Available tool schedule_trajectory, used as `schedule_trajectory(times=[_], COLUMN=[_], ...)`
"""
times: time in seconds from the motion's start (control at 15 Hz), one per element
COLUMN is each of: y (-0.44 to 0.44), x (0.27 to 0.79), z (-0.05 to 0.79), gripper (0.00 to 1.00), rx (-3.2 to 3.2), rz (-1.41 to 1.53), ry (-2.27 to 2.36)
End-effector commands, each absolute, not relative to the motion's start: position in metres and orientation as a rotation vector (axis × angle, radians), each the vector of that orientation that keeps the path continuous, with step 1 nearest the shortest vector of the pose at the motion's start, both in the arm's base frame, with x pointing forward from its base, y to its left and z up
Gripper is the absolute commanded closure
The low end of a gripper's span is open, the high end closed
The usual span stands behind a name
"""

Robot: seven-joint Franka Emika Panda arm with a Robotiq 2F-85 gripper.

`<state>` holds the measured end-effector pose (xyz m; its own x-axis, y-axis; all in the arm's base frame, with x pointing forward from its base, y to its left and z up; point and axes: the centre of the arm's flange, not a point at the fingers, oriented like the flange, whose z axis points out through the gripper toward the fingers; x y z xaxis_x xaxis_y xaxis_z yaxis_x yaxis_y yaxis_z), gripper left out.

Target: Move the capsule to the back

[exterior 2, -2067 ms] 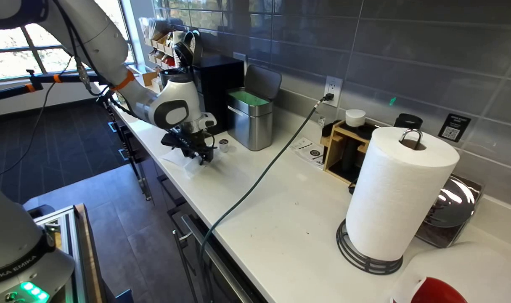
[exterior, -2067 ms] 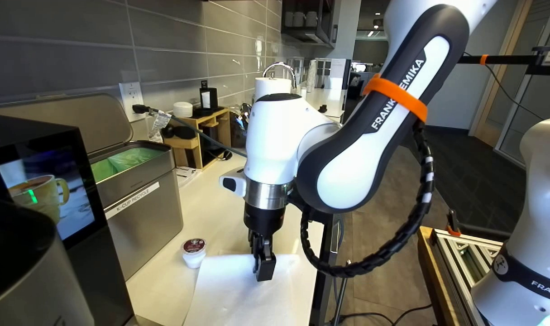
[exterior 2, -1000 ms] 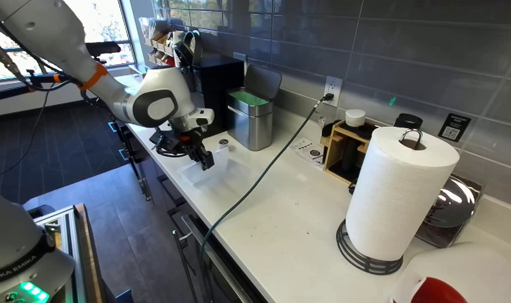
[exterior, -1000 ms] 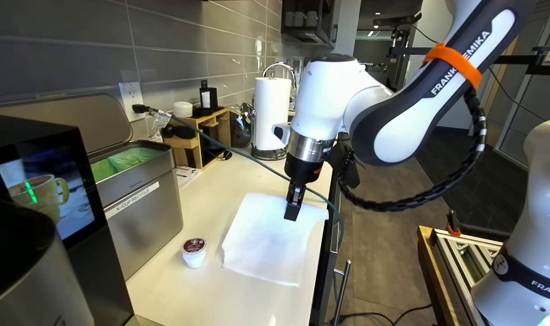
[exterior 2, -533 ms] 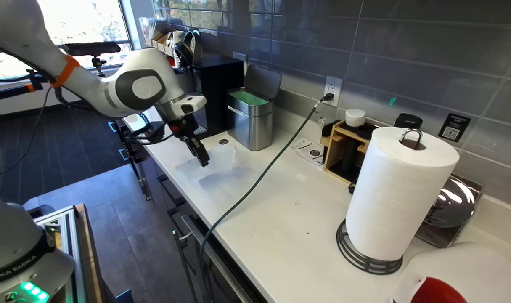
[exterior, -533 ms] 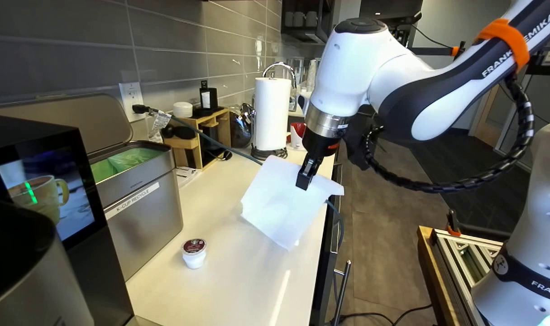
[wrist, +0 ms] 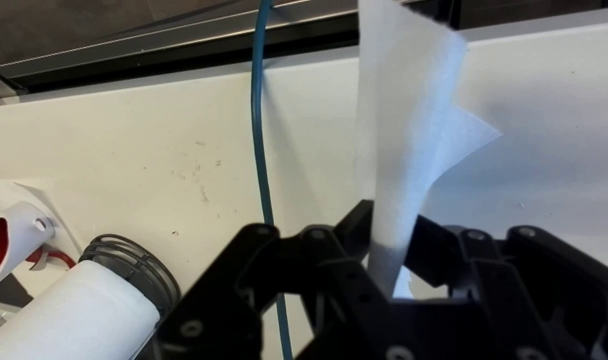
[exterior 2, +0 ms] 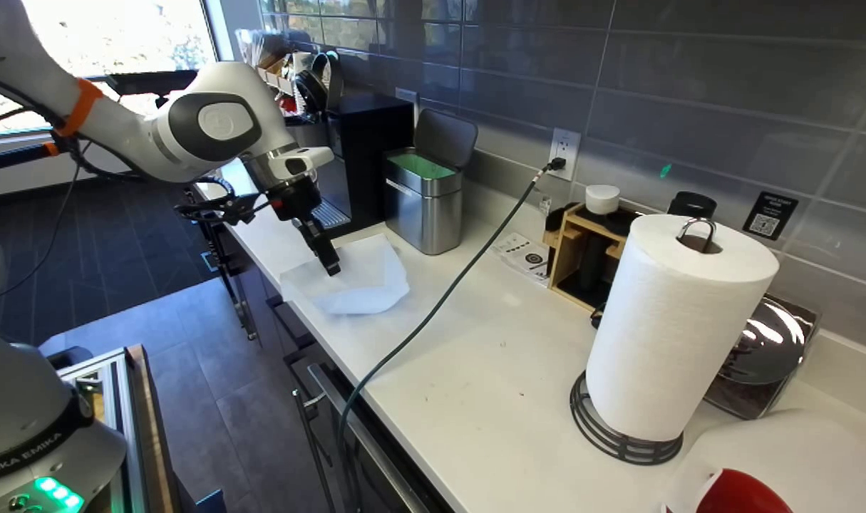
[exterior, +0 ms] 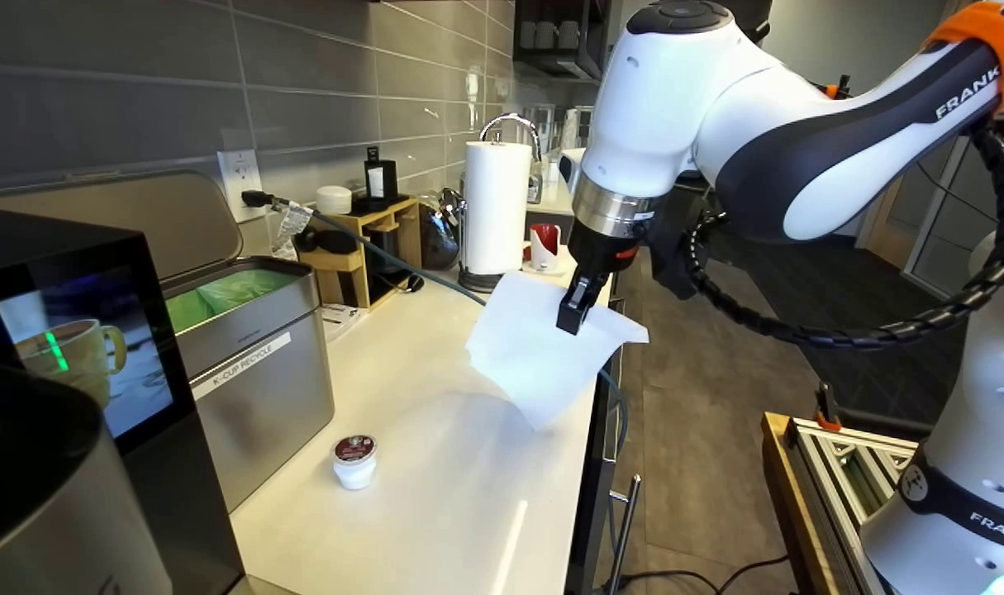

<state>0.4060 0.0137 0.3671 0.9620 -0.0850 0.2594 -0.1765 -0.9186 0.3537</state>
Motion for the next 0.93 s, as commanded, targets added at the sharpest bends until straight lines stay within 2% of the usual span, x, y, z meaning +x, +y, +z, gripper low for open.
schedule_trajectory(times=[0.0,0.53,0.8,0.87], y=[-0.012,-0.086,-0.128,-0.111], x=[0.395,0.413,0.463,0.42], z=[0.403,0.524,0.563,0.554], gripper=[0.97,0.97,0.97,0.9], rx=[2.69,2.389,2.45,2.406], rz=[0.347,0.254,0.271,0.293], ry=[-0.258,-0.667,-0.643,-0.667])
